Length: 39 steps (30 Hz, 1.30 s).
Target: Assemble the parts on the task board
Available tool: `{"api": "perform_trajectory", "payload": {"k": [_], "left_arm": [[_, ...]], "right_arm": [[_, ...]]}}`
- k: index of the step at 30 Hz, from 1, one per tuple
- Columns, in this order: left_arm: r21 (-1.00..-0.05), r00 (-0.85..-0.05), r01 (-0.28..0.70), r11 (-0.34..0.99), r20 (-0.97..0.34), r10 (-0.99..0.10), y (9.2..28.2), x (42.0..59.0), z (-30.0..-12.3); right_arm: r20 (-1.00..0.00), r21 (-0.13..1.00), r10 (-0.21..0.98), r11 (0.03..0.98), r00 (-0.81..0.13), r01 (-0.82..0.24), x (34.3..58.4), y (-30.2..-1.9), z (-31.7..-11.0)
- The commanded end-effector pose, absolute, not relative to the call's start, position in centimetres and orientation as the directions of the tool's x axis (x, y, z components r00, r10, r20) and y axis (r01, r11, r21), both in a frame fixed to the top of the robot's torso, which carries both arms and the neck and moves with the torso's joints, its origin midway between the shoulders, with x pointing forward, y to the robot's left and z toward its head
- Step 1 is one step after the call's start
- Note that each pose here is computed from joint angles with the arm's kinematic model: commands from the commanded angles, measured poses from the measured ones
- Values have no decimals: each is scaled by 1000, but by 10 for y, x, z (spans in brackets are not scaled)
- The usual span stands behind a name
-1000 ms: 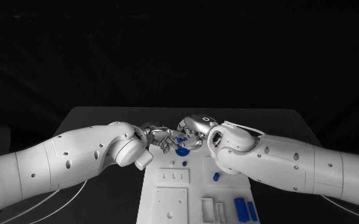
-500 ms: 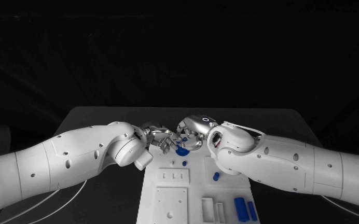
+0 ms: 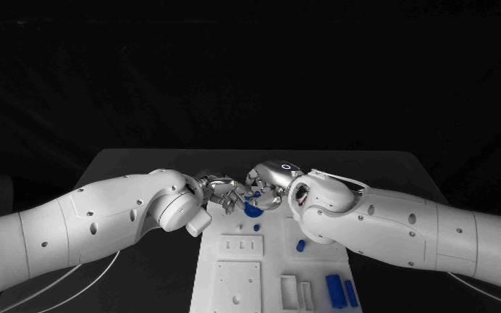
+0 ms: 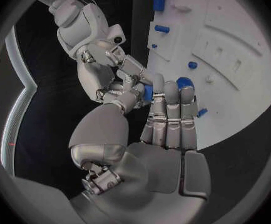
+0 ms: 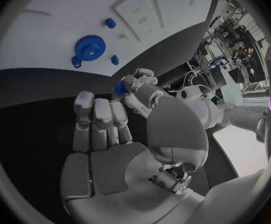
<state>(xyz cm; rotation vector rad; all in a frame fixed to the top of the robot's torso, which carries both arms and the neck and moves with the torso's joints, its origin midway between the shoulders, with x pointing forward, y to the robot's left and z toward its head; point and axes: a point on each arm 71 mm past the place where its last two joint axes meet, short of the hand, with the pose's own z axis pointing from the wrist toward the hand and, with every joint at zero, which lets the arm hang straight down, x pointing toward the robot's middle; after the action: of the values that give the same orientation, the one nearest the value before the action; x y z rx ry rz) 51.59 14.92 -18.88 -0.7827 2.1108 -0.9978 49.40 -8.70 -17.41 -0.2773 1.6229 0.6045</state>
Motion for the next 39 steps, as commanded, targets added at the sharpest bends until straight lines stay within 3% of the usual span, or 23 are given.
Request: {"api": "perform_trajectory", "payload": {"k": [1,23,39], "left_arm": [[-827,-607,-212,521,-306,-733,147,516,-186],[-807,-599,-162,568,-377,-706,149,518,-185],[-765,-589,-108,635,-465,-661,155,518,-186]], "right_arm": [[-976,208,141,830,-167,-517,493,-87,-178],[-963,270,236,837,-131,-476,495,-103,-174],[-926,375,367,862,-90,-341,505,-183,-173]]}}
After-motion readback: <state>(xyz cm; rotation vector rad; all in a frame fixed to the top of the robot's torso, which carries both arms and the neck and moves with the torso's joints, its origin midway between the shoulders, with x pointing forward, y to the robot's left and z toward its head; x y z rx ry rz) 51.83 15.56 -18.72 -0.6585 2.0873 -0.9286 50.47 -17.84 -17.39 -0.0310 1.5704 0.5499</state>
